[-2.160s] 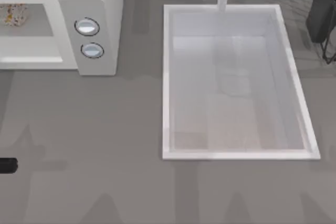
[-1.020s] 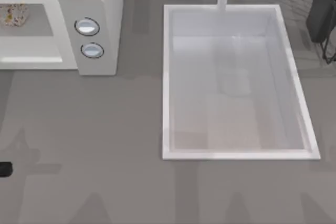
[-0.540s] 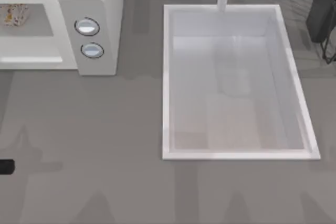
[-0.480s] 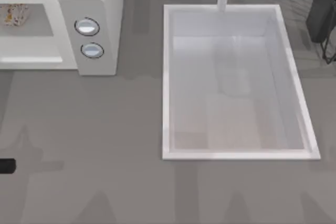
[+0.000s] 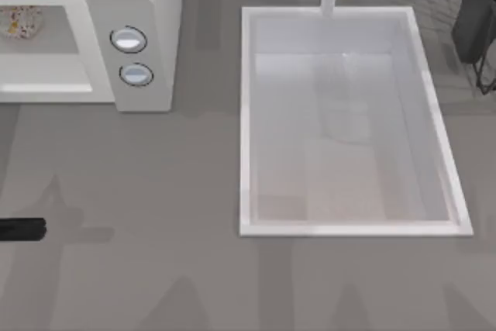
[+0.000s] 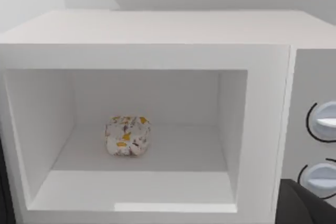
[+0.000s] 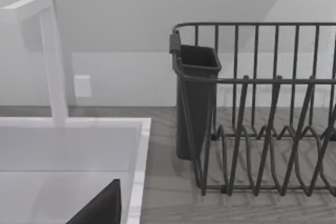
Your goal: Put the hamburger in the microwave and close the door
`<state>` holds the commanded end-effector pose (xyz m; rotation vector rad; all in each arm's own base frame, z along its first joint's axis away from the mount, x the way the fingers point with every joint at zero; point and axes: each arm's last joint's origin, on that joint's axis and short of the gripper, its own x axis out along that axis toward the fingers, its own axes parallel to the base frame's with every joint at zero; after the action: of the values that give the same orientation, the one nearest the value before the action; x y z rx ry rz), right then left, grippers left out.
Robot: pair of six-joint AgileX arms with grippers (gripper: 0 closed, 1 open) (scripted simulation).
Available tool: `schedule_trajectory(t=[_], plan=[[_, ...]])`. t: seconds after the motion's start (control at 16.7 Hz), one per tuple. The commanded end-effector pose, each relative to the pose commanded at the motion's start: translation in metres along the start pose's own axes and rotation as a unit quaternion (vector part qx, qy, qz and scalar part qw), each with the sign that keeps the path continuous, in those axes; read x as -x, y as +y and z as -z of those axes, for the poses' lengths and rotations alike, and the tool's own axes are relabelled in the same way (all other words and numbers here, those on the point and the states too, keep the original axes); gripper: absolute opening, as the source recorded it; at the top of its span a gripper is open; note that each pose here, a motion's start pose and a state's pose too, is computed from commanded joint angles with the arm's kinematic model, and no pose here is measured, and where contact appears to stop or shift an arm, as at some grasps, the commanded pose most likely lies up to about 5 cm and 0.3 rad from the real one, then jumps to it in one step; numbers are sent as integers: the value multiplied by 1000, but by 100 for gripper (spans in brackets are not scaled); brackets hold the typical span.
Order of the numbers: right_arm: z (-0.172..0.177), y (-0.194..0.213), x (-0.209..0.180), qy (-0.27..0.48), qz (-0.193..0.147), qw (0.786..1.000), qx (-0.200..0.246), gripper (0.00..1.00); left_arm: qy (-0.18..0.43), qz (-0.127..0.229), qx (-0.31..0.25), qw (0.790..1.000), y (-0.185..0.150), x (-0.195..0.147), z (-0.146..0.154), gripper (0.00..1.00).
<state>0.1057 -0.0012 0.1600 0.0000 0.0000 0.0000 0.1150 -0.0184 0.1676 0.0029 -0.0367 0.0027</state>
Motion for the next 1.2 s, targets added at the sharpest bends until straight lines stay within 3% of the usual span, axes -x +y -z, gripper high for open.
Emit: schedule_trajectory(t=[0.54, 0.78, 0.96, 1.2], plan=[[0, 0, 0, 0, 0, 1000, 0, 100, 3, 0, -5, 1000, -4, -2, -4, 0], [0, 0, 0, 0, 0, 1000, 0, 100, 26, 1, -70, 997, 8, -14, -36, 0], [0, 0, 0, 0, 0, 1000, 0, 100, 89, -4, -135, 987, 29, -37, -68, 0], [0, 0, 0, 0, 0, 1000, 0, 100, 243, -4, -169, 955, 88, -82, -84, 0]])
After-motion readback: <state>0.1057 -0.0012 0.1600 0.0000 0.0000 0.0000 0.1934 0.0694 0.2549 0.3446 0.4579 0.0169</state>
